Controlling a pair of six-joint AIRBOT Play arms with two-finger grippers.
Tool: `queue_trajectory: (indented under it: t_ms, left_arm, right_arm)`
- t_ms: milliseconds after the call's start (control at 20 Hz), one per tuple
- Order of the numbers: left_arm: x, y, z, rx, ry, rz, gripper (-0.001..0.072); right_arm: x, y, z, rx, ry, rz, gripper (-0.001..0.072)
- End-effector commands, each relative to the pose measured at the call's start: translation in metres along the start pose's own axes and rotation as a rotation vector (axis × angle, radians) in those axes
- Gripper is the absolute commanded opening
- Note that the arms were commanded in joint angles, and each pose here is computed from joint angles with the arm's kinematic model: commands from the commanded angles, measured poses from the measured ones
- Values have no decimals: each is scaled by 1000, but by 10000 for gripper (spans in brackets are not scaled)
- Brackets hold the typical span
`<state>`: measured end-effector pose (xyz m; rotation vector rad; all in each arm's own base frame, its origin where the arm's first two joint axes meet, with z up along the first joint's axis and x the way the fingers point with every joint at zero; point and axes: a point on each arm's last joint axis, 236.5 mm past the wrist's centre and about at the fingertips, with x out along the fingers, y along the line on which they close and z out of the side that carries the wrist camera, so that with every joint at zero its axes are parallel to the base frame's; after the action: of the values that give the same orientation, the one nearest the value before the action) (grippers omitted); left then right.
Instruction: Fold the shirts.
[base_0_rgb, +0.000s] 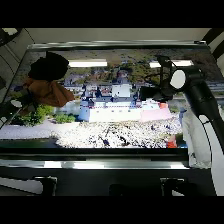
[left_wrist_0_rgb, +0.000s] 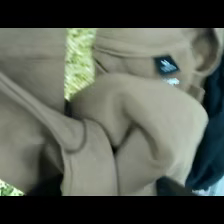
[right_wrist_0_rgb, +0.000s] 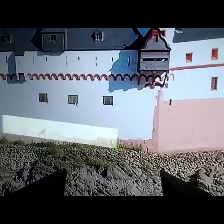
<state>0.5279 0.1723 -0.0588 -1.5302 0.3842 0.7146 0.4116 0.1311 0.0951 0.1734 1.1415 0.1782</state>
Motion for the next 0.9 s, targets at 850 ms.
queue_trajectory:
  t_ms: [850]
  left_arm:
    - [-481, -133, -244, 1198, 365, -878, 24]
  right_arm:
    - [-233, -49, 8, -116, -554, -223, 676]
